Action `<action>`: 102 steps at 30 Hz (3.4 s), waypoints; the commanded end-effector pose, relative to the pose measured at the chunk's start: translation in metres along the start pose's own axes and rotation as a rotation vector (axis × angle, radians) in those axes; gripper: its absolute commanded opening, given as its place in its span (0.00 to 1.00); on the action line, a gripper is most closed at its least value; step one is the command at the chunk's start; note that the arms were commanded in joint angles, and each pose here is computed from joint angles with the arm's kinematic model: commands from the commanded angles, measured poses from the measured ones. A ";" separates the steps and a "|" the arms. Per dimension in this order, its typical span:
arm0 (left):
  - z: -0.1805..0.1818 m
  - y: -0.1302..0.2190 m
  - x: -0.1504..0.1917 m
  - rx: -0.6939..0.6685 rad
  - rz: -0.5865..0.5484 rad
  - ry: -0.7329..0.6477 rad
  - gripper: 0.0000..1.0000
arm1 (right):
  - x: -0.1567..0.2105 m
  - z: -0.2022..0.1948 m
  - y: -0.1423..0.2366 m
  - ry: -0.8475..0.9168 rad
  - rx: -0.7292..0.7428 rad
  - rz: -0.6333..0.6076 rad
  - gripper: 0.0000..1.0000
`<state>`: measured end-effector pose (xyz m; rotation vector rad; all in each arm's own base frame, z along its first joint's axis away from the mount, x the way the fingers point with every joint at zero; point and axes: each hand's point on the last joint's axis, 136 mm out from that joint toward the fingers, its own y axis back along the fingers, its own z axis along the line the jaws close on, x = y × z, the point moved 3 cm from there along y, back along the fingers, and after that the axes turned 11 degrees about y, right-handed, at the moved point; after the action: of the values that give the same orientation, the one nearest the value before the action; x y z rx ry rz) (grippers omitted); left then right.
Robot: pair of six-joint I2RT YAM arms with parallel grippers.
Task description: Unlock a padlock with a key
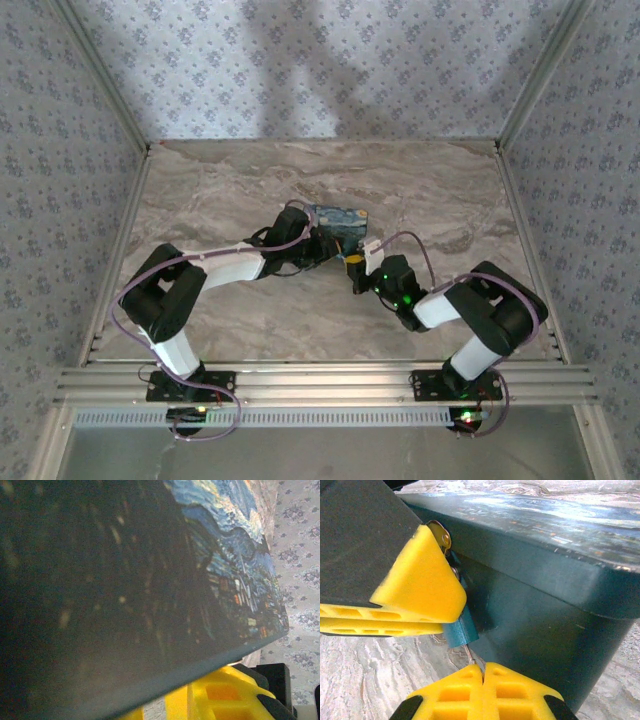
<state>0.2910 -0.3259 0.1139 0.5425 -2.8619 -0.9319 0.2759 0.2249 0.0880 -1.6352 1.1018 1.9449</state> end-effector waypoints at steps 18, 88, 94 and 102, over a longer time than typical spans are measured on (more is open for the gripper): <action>-0.009 -0.002 0.027 0.035 0.124 -0.003 0.22 | -0.053 -0.011 -0.014 0.026 0.001 -0.198 0.00; 0.029 0.037 -0.002 0.187 -0.114 0.116 0.58 | 0.012 0.019 -0.014 -0.481 -0.022 0.104 0.00; 0.034 0.025 0.000 0.194 -0.090 0.149 0.54 | 0.008 0.022 -0.013 -0.562 -0.023 0.136 0.00; 0.035 0.008 0.005 0.189 -0.061 0.155 0.51 | 0.004 0.025 -0.014 -0.644 -0.039 0.154 0.00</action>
<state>0.2729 -0.2911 0.0821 0.7058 -2.7870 -0.6656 0.2670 0.2448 0.0697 -0.8873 0.9898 2.3252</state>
